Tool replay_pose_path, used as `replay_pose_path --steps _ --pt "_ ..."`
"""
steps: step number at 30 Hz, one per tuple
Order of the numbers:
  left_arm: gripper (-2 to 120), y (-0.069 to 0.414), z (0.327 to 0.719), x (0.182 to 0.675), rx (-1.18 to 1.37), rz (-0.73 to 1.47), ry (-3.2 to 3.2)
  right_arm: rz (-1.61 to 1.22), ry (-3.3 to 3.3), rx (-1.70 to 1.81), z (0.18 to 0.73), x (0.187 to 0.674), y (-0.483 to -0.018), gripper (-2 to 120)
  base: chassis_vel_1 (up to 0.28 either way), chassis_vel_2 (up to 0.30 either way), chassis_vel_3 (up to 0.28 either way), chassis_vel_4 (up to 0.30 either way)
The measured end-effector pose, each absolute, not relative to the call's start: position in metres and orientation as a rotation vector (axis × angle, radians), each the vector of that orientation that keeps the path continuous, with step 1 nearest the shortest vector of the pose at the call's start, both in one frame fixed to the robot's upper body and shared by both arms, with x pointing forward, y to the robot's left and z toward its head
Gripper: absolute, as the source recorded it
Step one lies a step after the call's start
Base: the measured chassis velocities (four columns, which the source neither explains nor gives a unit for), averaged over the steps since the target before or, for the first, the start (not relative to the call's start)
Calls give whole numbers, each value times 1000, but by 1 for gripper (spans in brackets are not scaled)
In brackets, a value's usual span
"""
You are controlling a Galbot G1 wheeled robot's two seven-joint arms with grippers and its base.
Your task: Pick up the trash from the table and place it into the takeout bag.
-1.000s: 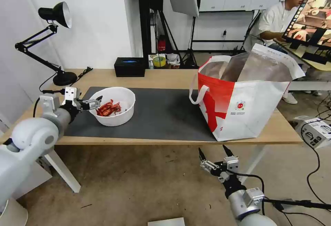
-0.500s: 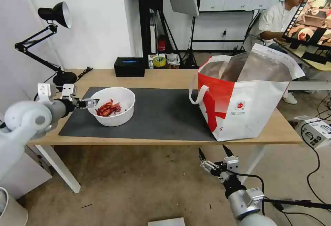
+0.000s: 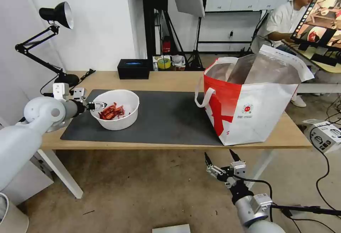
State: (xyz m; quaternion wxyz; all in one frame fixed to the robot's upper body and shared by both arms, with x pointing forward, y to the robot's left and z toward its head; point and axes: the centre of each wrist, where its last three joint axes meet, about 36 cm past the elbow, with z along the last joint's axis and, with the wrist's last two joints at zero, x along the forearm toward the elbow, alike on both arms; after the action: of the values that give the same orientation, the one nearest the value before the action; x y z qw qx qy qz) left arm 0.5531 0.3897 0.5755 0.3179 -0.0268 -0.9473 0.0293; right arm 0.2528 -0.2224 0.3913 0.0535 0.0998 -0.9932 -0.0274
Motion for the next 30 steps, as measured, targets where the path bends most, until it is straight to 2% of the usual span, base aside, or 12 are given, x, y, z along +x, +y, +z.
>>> replay_pose_path --steps 15,18,19,22,23,25,26,29,30 --pt "100 390 565 570 -19 99 -2460 -83 -3018 303 391 253 -222 100 0 0 0 0" --pt "90 391 563 571 -13 98 -2453 -83 -3018 303 391 253 -222 100 0 0 0 0" --pt "90 391 563 571 -13 98 -2453 -83 -3018 303 391 253 -222 100 0 0 0 0" --pt "74 391 560 570 -15 92 -2441 -83 -3018 303 391 253 -222 100 0 0 0 0" --pt "74 391 560 570 -15 92 -2441 -83 -3018 303 391 253 -222 100 0 0 0 0" --pt "64 391 558 570 -16 85 -2435 -83 -3018 303 391 253 -222 100 0 0 0 0" --pt "64 391 558 570 -16 85 -2435 -83 -3018 303 391 253 -222 100 0 0 0 0" --pt "50 392 559 570 -15 72 -2433 -83 -3018 303 391 253 -222 100 0 0 0 0" --pt "50 392 559 570 -15 72 -2433 -83 -3018 303 391 253 -222 100 0 0 0 0"
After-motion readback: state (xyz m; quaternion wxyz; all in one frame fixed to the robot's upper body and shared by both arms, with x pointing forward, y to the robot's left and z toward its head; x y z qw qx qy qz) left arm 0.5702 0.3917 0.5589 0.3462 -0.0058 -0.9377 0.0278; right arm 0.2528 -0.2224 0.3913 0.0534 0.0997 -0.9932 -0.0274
